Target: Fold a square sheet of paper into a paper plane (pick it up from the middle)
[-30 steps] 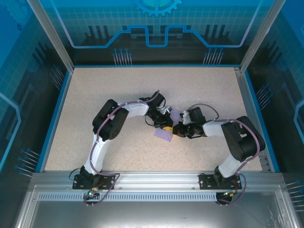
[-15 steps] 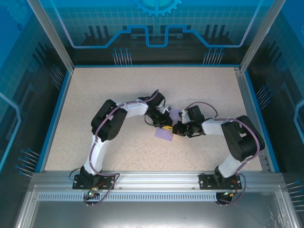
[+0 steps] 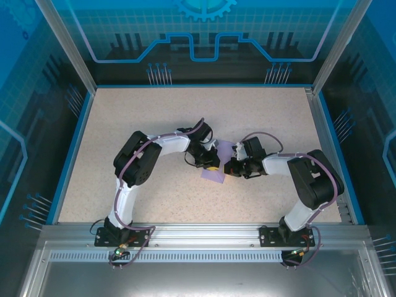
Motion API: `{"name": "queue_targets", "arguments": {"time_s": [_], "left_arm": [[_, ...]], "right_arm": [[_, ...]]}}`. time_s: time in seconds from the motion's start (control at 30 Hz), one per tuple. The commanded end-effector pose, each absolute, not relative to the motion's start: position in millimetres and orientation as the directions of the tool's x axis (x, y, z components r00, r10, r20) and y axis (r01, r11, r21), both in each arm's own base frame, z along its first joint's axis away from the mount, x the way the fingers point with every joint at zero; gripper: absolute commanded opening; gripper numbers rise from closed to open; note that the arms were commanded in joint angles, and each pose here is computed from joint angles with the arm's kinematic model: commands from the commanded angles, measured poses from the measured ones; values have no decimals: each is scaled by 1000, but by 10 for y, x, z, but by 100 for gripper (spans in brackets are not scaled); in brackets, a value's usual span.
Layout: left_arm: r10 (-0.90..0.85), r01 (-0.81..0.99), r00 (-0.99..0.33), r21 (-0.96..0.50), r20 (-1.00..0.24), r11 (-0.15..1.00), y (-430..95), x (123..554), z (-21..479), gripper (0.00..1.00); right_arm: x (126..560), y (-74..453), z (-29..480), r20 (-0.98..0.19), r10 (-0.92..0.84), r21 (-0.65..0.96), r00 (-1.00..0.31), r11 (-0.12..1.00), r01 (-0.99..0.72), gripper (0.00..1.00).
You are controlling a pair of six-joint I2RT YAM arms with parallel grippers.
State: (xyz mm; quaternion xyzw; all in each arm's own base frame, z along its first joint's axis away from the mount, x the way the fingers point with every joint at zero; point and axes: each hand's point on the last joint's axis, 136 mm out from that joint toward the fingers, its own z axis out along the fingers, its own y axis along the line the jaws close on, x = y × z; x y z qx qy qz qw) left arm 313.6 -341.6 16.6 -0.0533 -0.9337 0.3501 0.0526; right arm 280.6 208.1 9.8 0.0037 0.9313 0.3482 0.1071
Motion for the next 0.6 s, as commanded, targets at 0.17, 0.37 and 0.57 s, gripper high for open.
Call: {"name": "queue_targets", "arguments": {"time_s": [0.17,0.37,0.57], "left_arm": [[140,76,-987,-541,78,838,-3145,3118,-147,10],[144,63,-983,-533,110,843,-3129,3069,-294,10],[153,62,-979,-523,133,850,-3108,3032,-400,10]], "right_arm": [[2630,1938,-150,-143,58,566,-988,824,-33,0],[2762,2049,193,-234,64,613,-970,784,-96,4],[2748,2181,466,-278,53,652,-959,744,-148,7]]}}
